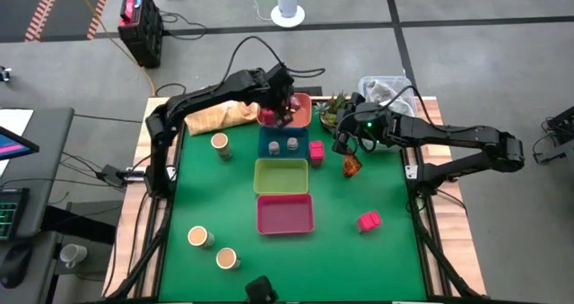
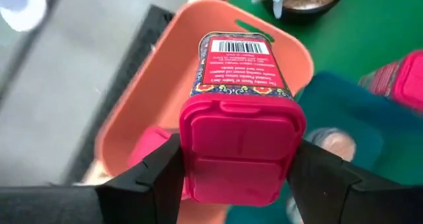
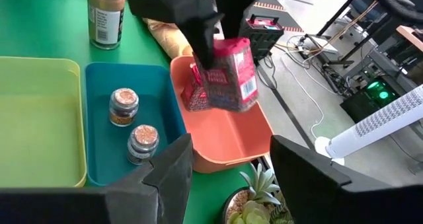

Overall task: Sort spices by type
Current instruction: Put the red seasoning can into the orange bin

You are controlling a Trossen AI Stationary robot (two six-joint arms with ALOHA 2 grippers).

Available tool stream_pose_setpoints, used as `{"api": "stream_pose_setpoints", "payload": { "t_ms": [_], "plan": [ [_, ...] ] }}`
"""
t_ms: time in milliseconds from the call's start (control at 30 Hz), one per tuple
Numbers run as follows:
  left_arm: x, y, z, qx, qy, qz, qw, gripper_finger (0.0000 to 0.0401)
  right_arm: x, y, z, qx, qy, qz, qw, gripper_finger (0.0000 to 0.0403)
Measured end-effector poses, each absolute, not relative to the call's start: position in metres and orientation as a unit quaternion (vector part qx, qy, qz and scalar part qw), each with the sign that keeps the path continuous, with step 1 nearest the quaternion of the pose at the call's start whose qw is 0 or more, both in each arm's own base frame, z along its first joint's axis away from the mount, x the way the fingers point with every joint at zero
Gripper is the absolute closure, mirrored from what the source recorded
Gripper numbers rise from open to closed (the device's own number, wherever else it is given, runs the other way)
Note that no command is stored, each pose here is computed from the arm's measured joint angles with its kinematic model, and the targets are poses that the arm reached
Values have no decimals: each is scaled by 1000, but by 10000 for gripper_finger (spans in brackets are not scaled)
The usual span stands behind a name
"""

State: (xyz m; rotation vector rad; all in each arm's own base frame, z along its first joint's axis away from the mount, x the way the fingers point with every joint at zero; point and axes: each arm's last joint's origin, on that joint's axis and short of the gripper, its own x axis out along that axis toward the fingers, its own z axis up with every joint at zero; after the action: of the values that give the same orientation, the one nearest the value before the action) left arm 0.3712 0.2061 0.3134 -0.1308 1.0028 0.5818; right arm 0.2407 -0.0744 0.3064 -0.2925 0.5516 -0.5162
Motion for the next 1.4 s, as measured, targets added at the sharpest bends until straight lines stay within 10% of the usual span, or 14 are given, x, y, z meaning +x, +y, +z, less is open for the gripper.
{"api": "stream_pose_setpoints", "payload": {
  "t_ms": [767, 1400],
  "plan": [
    [377, 245, 274, -280, 484, 352, 751, 173, 245, -60, 307, -157, 262, -222, 926, 168],
    [383, 241, 271, -238, 484, 360, 761, 126, 246, -55, 307, -165, 262, -211, 927, 168]
  ]
}}
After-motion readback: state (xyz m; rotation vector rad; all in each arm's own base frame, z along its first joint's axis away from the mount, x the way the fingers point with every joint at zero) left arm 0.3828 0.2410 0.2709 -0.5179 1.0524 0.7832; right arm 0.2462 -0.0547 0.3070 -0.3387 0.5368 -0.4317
